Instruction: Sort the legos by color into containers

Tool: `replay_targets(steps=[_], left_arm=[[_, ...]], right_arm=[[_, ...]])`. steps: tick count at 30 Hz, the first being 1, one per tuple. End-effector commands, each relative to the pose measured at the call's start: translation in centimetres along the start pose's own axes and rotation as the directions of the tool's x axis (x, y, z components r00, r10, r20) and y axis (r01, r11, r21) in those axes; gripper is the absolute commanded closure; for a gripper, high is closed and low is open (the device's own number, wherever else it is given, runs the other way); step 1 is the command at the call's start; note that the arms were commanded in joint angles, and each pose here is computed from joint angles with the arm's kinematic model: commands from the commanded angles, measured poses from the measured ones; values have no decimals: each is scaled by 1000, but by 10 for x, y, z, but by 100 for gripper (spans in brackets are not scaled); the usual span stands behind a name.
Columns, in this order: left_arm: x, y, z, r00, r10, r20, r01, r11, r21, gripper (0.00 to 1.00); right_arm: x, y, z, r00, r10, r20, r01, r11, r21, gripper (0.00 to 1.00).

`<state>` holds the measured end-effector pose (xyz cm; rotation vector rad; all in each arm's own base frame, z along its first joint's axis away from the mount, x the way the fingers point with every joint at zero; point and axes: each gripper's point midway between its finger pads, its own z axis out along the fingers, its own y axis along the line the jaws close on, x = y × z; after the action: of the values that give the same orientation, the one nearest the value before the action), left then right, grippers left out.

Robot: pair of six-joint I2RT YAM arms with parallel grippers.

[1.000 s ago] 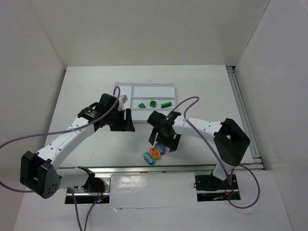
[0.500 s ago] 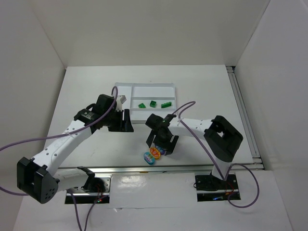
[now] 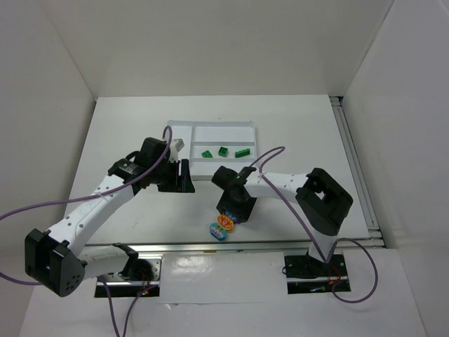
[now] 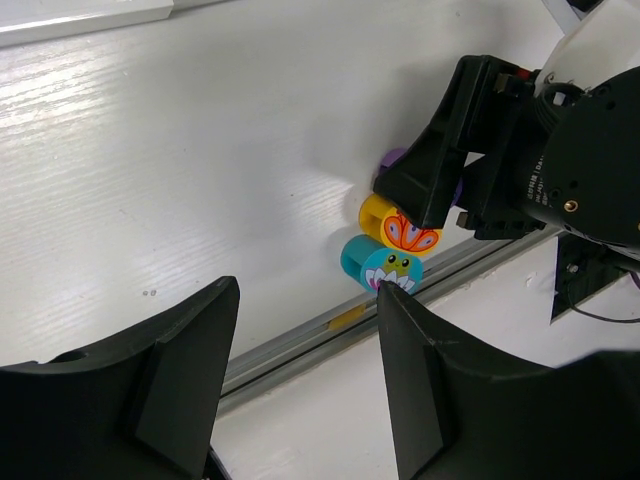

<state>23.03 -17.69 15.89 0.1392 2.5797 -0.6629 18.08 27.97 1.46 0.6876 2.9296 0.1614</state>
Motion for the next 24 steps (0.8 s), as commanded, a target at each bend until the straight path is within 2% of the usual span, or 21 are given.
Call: replay_targets(steps=[1,5,6,7,9,10,11,13,14,16,21,24], left_arm=[[-7,-4,1,1000,15,9,-15,1000,19,31],[-7,-17,6,1000,12,-1,-12,995,100,31],[-17,-28,6,999,29,38,-35,987,155,24],[-13,-33,10,999,26,29,-31,980,196,18],[-15,-59,1,997,60,45,-72,936,344,9],[-23,-71,0,992,84,91,-114,907,404,1],[-22,-79,-3,991,87,102,-125,882,454,0],[-22,-101,-15,989,104,109,-148,804,576,0],[-32,-111,-18,978,119,170,-200,762,616,0],[-34,-121,-23,976,125,180,-215,713,667,0],[-44,-122,-15,964,169,206,-264,703,660,0],[-40,-120,-4,970,183,162,-244,714,656,1]], right_arm=[[-19,12,-19,994,-14,104,21,997,-68,44],[-40,22,-47,980,-39,196,62,992,-113,45],[-53,22,-55,974,-27,226,54,992,-117,45],[-61,24,-63,969,-26,245,59,990,-126,45],[-82,36,-93,953,-40,300,97,979,-179,45],[-88,39,-102,948,-47,315,114,974,-197,45],[-93,41,-114,941,-57,335,136,966,-219,45],[-103,49,-132,932,-74,356,176,949,-263,45],[-105,51,-139,926,-83,367,192,943,-273,45],[-113,52,-149,923,-92,373,211,932,-294,45],[-130,43,-173,909,-63,413,210,923,-321,45],[-136,39,-180,907,-41,420,203,915,-349,45]])
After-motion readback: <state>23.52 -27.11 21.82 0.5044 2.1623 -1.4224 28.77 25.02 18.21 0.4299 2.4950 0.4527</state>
